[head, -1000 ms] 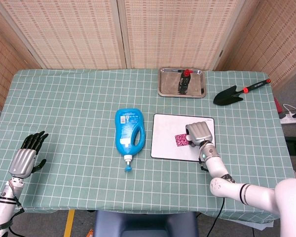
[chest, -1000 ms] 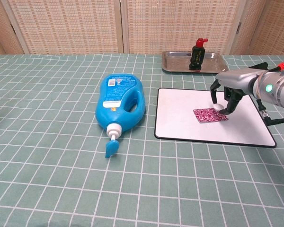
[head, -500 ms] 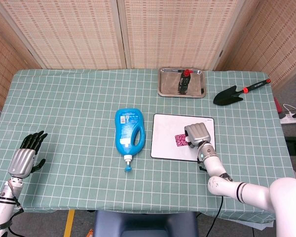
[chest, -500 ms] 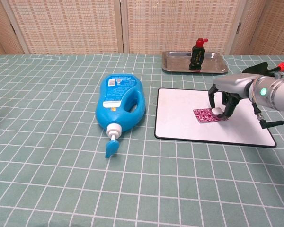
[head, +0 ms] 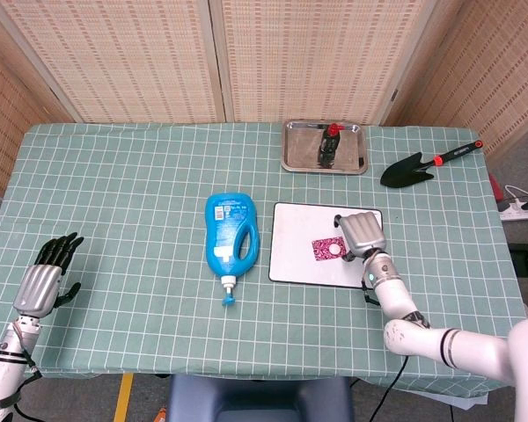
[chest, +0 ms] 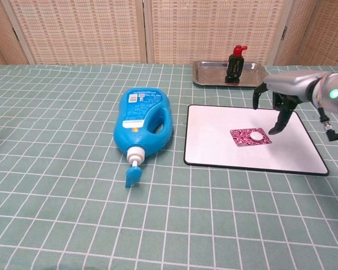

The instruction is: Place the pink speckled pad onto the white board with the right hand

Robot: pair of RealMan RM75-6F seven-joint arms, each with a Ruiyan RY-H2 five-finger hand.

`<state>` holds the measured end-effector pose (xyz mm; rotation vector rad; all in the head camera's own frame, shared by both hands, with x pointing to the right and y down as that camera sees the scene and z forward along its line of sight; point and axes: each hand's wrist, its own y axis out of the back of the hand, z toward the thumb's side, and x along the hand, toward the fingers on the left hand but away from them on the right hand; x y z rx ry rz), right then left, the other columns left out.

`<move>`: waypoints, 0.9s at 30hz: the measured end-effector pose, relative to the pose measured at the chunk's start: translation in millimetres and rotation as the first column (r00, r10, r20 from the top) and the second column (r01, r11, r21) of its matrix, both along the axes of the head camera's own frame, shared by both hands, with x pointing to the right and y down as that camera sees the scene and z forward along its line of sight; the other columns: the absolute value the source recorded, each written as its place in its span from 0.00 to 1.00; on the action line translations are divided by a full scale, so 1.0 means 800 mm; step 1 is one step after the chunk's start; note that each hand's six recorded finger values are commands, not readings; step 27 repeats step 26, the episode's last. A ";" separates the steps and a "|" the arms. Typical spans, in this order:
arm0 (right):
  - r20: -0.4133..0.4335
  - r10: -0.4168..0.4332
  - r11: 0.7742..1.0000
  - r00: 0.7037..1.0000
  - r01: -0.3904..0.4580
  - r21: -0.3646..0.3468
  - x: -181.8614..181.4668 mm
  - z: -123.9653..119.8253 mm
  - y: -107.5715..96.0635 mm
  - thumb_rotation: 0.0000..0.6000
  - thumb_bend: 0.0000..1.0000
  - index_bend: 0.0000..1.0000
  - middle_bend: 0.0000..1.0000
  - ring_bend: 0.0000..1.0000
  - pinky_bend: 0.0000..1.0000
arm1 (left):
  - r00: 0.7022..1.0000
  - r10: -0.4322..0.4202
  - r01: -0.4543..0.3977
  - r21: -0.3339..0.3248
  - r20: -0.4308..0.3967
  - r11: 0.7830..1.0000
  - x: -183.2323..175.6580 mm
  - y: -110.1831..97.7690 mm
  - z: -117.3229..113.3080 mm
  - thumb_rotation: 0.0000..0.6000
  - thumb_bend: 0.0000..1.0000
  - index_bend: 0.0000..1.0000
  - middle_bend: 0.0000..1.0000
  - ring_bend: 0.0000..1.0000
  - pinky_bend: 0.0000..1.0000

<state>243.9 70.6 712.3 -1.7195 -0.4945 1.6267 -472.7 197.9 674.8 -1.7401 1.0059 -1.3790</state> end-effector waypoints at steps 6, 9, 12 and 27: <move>0.033 0.040 0.983 0.999 -0.046 0.181 0.071 -0.057 0.009 1.00 0.05 0.42 0.62 0.53 0.74 | 1.000 0.005 -0.005 0.002 0.010 1.000 -0.001 0.002 0.000 1.00 0.28 0.00 0.00 0.00 0.00; 0.071 0.085 0.968 0.994 -0.099 0.232 0.129 -0.072 0.032 0.98 0.00 0.26 0.30 0.14 0.23 | 1.000 0.007 -0.007 0.005 0.016 1.000 -0.001 0.003 -0.001 1.00 0.28 0.00 0.00 0.00 0.00; 0.078 0.181 0.950 0.980 -0.195 0.243 0.209 -0.077 0.065 0.91 0.00 0.06 0.04 0.00 0.00 | 1.000 0.010 -0.010 0.006 0.025 1.000 -0.001 0.005 -0.001 1.00 0.28 0.00 0.00 0.00 0.00; 0.175 0.326 0.806 0.929 -0.370 0.463 0.379 -0.121 0.137 1.00 0.00 0.00 0.00 0.00 0.00 | 0.999 0.029 -0.030 0.024 0.038 0.999 0.001 0.008 -0.002 1.00 0.28 0.00 0.00 0.00 0.00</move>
